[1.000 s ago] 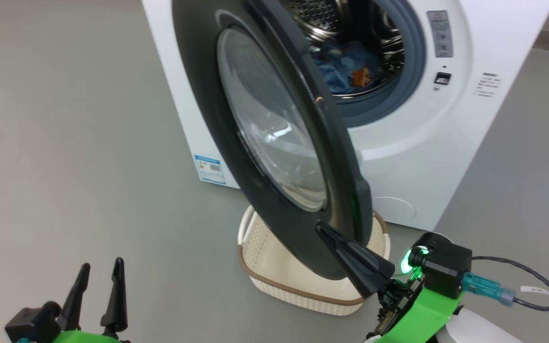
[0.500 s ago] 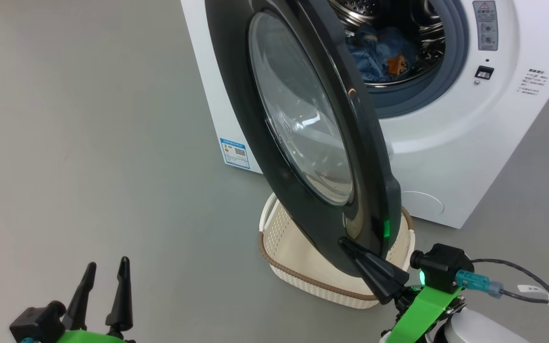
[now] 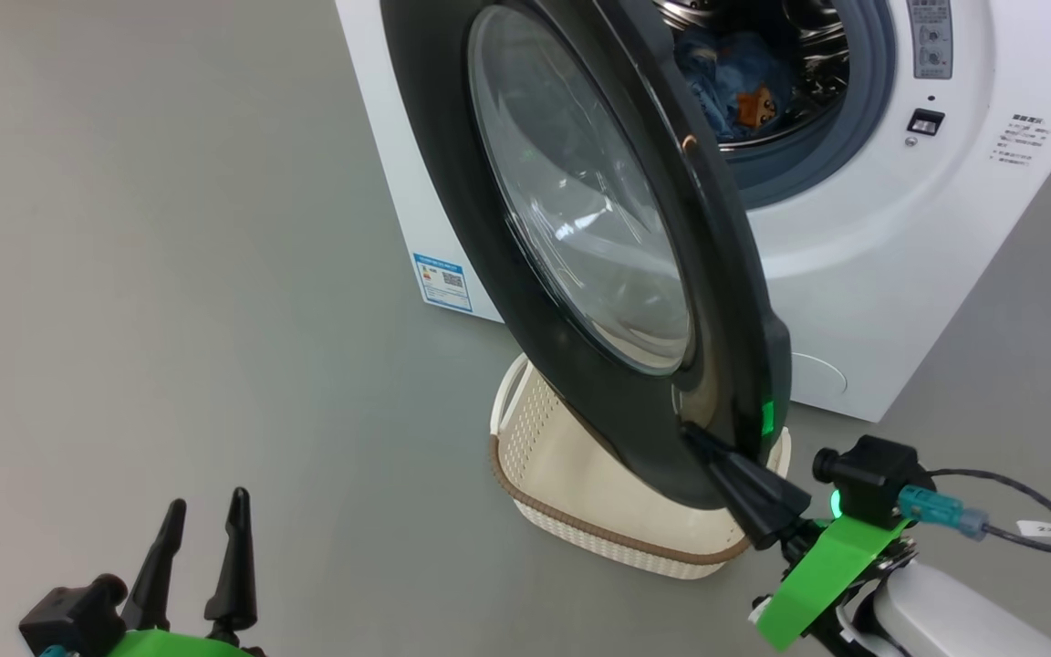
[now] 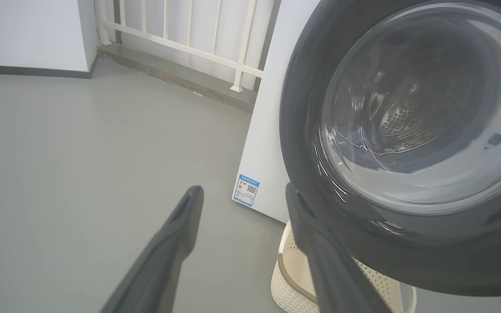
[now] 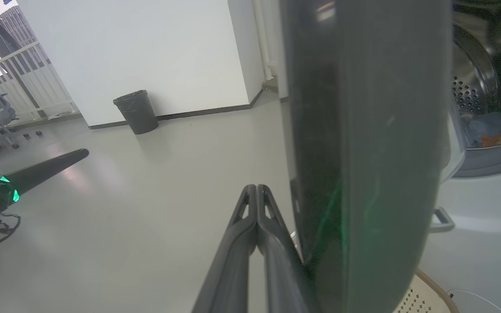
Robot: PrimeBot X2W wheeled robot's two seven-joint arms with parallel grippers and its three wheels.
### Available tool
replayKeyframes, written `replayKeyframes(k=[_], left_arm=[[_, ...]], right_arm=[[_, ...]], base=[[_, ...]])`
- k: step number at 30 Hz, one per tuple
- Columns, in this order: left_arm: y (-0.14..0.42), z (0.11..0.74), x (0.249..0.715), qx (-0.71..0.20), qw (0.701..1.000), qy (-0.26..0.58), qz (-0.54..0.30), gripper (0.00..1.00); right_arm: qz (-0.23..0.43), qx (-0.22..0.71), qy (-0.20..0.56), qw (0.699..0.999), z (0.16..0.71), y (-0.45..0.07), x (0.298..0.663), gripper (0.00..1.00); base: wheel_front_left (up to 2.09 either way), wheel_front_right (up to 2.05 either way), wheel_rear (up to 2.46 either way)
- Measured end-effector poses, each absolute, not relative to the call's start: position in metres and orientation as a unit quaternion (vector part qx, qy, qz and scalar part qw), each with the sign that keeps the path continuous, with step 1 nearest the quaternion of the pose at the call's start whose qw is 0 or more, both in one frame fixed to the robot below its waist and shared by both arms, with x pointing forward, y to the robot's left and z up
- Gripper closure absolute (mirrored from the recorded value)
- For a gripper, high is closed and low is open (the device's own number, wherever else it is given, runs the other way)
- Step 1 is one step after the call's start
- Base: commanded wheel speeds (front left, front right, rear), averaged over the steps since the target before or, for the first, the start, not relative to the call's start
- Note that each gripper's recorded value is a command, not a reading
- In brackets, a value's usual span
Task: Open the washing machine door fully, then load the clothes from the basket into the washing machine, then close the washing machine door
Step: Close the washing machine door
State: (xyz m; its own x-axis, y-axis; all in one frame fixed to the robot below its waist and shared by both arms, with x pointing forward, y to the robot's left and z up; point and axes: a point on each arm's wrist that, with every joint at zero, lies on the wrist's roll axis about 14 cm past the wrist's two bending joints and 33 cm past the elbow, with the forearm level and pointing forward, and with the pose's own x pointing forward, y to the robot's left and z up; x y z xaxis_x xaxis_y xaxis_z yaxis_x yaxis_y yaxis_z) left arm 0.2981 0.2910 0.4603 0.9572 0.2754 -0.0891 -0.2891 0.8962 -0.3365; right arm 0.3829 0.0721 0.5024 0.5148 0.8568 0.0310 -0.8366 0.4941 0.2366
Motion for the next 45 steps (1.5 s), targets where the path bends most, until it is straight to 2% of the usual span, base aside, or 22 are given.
replayKeyframes(k=[6,23,35,45], left_arm=[[0.288,0.457,0.305,-0.174,0.974,0.026,0.14,0.0],[0.282,0.446,0.35,-0.157,0.979,0.052,0.119,0.0],[0.273,0.437,0.385,-0.154,0.981,0.063,0.103,0.0],[0.269,0.423,0.399,-0.152,0.98,0.078,0.1,0.0]], right_arm=[[0.464,0.111,0.047,0.878,0.499,0.057,0.403,1.0],[0.369,0.131,0.035,0.92,0.492,0.015,0.516,1.0],[0.327,0.137,0.003,0.935,0.496,-0.003,0.588,1.0],[0.294,0.136,-0.013,0.946,0.495,-0.019,0.634,1.0]], base=[[0.0,0.0,0.0],[0.0,0.0,0.0],[0.0,0.0,0.0],[0.0,0.0,0.0]])
